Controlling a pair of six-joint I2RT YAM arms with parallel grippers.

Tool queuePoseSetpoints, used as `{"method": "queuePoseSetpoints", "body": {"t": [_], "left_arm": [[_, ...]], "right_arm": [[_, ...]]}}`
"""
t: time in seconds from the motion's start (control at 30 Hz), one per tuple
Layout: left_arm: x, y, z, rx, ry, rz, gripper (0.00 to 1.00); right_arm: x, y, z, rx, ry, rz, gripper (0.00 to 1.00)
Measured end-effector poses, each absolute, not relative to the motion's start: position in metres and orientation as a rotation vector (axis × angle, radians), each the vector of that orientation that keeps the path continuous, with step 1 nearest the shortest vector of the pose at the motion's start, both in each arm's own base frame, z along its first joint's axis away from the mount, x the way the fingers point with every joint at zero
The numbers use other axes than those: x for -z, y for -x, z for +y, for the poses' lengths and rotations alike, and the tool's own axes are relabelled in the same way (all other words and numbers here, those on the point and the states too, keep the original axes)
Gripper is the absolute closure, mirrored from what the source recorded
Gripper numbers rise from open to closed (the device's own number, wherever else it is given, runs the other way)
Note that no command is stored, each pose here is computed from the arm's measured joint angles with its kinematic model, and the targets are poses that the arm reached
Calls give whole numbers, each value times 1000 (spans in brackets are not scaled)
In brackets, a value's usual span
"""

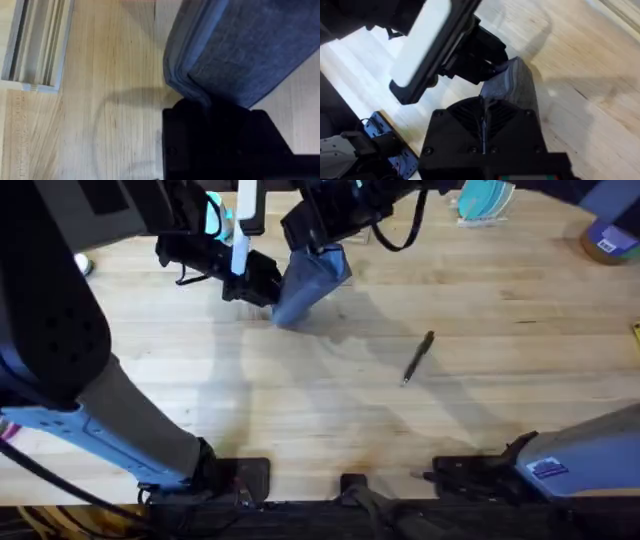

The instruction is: Unzip the bag, pick up the pens from the table one at a time and place them inside, then zip the bag closed.

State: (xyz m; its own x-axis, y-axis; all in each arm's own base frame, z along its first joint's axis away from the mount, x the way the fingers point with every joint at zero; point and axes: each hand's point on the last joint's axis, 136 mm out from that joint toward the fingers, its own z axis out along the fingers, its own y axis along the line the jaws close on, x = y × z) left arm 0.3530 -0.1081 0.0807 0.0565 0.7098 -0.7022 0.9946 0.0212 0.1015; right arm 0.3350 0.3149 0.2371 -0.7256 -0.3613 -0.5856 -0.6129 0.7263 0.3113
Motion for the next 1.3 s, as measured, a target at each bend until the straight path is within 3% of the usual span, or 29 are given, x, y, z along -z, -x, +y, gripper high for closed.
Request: {"method": "queuePoseSetpoints", "body": {"t": [0.5,0.53,0.73,0.77,0.8,1.03,1.3], "left_arm": [[-82,-352,-112,633,-1742,1699,959],[-83,-352,-113,638,-1741,1694,959],[-89,-349,-123,685,-1723,1654,959],[-92,-348,-126,701,-1714,1642,959],[-94,-343,-138,734,-1724,1614,959],[-95,-344,-137,735,-1717,1614,959],[-95,-344,-137,735,-1717,1614,959]], "right_arm": [[-226,-328,291,-687,708,2550,973],[-225,-329,283,-682,683,2573,916],[-230,-348,228,-636,504,2627,91],[-235,-354,219,-628,473,2612,27],[-256,-360,189,-610,382,2567,8],[-312,-360,133,-563,222,2416,7],[-329,-356,96,-521,112,2378,8]]}}
